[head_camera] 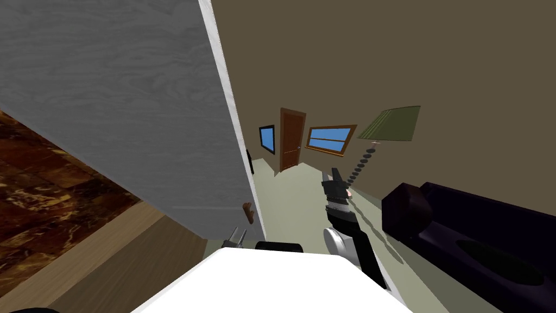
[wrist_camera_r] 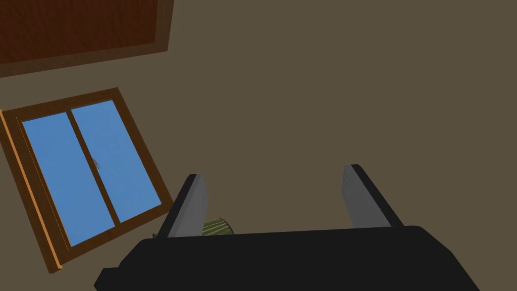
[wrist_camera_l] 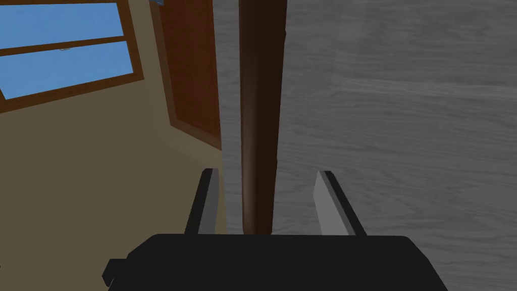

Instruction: Push the door open

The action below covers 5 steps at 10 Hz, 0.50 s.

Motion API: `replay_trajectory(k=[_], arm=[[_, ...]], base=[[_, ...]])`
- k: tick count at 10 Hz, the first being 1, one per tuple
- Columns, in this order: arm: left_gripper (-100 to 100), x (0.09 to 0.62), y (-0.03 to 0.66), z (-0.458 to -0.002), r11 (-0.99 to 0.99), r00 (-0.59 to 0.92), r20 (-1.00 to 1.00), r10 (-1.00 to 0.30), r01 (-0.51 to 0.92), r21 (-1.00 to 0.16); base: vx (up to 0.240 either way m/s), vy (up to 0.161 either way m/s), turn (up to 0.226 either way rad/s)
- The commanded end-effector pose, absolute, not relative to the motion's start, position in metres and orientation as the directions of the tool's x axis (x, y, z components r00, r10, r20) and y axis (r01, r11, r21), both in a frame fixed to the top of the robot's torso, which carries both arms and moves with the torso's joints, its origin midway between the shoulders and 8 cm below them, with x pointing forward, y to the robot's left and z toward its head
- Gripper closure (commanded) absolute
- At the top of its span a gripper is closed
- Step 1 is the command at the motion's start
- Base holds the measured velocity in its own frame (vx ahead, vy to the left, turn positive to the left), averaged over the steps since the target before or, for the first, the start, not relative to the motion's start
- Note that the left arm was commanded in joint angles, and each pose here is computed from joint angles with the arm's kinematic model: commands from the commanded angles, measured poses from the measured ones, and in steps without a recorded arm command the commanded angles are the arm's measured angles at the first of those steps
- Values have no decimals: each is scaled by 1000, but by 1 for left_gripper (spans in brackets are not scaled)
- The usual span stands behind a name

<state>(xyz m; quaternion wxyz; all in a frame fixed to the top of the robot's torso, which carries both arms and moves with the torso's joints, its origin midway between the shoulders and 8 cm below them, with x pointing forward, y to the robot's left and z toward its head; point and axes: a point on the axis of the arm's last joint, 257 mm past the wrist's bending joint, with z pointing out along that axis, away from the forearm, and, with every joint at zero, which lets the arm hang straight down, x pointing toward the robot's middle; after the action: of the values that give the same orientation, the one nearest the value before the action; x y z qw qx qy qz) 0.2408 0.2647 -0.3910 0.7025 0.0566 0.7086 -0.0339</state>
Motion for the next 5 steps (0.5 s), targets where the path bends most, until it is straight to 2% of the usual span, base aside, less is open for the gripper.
replay_trajectory(k=[1, 5], arm=[[100, 240, 265, -391, 991, -7, -999, 33, 128, 32], [100, 240, 265, -391, 991, -7, -999, 33, 128, 32]], base=[[-30, 7, -2], [-14, 4, -1]])
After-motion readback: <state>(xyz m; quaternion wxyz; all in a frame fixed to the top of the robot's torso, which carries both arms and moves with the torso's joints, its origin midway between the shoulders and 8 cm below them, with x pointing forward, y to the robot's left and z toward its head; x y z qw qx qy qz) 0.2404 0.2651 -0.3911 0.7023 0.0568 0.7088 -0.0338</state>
